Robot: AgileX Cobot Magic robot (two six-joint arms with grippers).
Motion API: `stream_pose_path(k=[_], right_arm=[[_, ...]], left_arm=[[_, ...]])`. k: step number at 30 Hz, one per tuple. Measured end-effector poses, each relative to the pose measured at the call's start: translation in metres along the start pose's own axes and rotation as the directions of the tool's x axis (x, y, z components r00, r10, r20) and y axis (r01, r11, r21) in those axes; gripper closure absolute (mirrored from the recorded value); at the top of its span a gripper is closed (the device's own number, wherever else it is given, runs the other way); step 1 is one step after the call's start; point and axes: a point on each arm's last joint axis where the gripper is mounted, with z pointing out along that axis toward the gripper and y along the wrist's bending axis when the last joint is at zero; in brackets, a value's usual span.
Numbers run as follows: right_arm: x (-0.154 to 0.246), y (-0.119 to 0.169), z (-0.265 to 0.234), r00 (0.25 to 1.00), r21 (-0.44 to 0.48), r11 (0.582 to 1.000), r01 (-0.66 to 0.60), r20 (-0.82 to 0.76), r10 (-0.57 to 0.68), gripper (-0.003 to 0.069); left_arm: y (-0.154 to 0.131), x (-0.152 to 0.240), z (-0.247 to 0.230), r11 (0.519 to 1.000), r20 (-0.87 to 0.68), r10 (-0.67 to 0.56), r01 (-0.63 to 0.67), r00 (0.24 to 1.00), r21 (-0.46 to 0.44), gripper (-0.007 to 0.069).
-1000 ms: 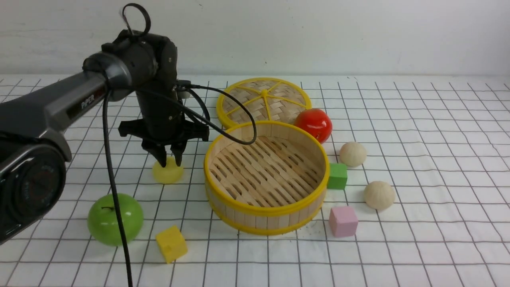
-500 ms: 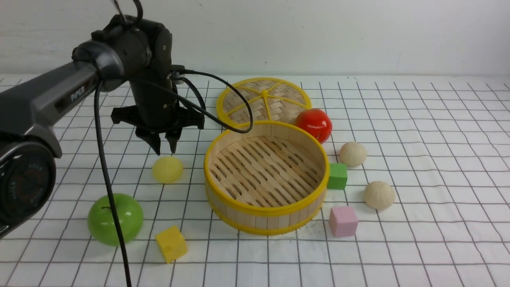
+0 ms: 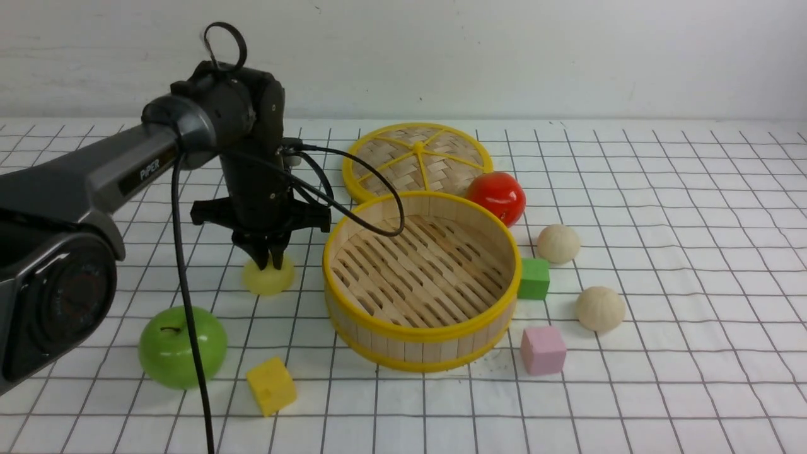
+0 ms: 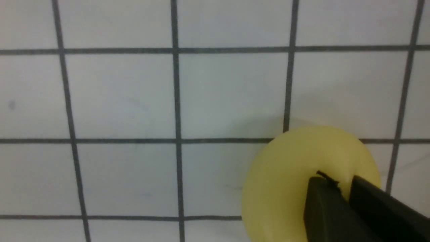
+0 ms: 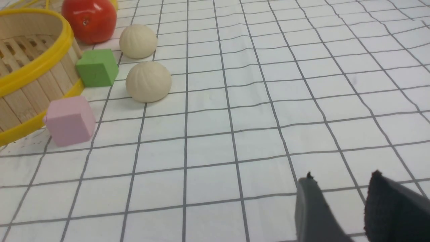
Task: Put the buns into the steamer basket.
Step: Use the left arm to grab a steamed stuffed bun, then use the left arm to put the steamed stuffed bun into the steamer
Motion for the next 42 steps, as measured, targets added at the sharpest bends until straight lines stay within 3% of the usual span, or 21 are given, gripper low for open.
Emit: stream_pose_path(k=[2,5,11,16,22,27,33,38,39,42], right_arm=[[0.000,0.000,0.000,1.000,0.000,1.000,0.000,0.000,0.000,0.0420],[0.000,0.000,0.000,1.000,0.000,1.000,0.000,0.000,0.000,0.0420],[0.000,0.000,0.000,1.000,0.000,1.000,0.000,0.000,0.000,0.0420],[0.000,0.000,0.000,1.000,0.000,1.000,0.000,0.000,0.000,0.0420],[0.000,0.000,0.000,1.000,0.000,1.000,0.000,0.000,0.000,0.0420],[0.000,0.000,0.000,1.000,0.000,1.000,0.000,0.000,0.000,0.0420],[0.000,0.000,0.000,1.000,0.000,1.000,0.000,0.000,0.000,0.0420],[0.000,0.000,0.000,1.000,0.000,1.000,0.000,0.000,0.000,0.0420],[0.000,0.000,0.000,1.000,0.000,1.000,0.000,0.000,0.000,0.0420],[0.000,0.000,0.000,1.000,0.000,1.000,0.000,0.000,0.000,0.0420]], left_arm=[[-0.001,0.001,-0.003,1.000,-0.007,0.004,-0.004,1.000,0.008,0.0637],[-0.001,-0.001,-0.016,1.000,0.011,0.013,-0.013,1.000,0.019,0.0638],[-0.001,0.000,-0.106,0.995,0.181,-0.002,-0.016,0.983,0.103,0.0638],[-0.030,0.016,-0.153,0.978,0.250,0.029,-0.079,0.968,0.194,0.0638],[-0.085,0.022,-0.104,0.961,0.180,0.122,-0.162,0.976,0.225,0.0638],[-0.098,0.019,-0.061,0.964,0.160,0.144,-0.175,0.976,0.201,0.0630],[-0.099,0.016,-0.050,0.967,0.167,0.149,-0.179,0.975,0.183,0.0540],[-0.095,0.022,-0.068,0.967,0.145,0.156,-0.181,0.977,0.179,0.0312],[-0.092,0.025,-0.083,0.967,0.146,0.157,-0.182,0.977,0.180,0.0243],[-0.083,0.033,-0.137,0.961,0.218,0.145,-0.190,0.965,0.201,0.0148]])
